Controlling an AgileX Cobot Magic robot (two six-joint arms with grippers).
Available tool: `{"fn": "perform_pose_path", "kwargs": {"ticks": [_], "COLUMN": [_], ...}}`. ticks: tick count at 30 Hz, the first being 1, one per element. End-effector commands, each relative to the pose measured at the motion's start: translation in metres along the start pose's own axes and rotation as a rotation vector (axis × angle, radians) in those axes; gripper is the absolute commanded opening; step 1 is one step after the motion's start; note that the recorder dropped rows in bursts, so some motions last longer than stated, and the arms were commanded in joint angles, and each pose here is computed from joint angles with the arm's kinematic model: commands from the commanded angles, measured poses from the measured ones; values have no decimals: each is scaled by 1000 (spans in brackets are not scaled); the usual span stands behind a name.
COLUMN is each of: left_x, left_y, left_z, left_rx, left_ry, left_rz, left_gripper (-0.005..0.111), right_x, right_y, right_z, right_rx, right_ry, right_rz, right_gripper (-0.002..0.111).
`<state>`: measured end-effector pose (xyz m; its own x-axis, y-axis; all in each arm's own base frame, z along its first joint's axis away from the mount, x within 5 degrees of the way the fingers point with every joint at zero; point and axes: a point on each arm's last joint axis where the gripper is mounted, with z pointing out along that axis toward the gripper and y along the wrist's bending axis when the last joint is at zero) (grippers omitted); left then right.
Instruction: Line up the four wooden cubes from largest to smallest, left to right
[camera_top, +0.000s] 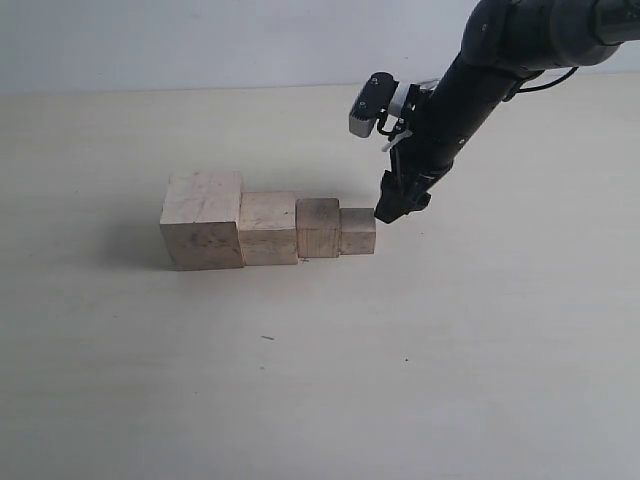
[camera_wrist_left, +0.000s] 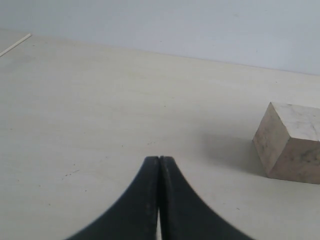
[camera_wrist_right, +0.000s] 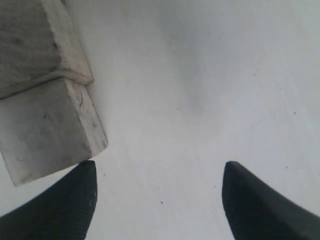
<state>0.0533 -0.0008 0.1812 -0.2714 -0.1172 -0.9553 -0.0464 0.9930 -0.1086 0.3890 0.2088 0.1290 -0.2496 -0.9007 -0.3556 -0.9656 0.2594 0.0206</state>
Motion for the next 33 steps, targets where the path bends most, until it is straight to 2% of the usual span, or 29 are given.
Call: {"fn": "perform_pose_path", "kwargs": {"ticks": [1, 16, 19, 21, 24, 26, 30, 33], "left_x": [0, 0, 0, 0, 0, 0, 0, 0], "left_y": [0, 0, 0, 0, 0, 0, 0, 0], "left_z": [0, 0, 0, 0, 0, 0, 0, 0], "left_rx": [5, 5, 5, 5, 5, 5, 5, 5], "left_ry": [-8, -8, -8, -8, -8, -8, -8, -8], "left_rz": [4, 4, 4, 4, 4, 4, 4, 4], "left_gripper": [0, 0, 0, 0, 0, 0, 0, 0], "right_x": [-4, -1, -2, -6, -12, -15, -20, -25], "right_y": [0, 0, -1, 0, 6, 11, 19, 26], "right_z": [0, -12, -28, -42, -68, -84, -112, -130], "right_rx": [0, 18, 78, 101, 116, 115, 129, 122], "right_ry": [-31, 17, 39, 15, -27, -44, -91, -143], "right_rz": [12, 43, 111, 230, 428, 534, 548, 562], "right_gripper": [66, 66, 65, 63, 53, 36, 0, 0]}}
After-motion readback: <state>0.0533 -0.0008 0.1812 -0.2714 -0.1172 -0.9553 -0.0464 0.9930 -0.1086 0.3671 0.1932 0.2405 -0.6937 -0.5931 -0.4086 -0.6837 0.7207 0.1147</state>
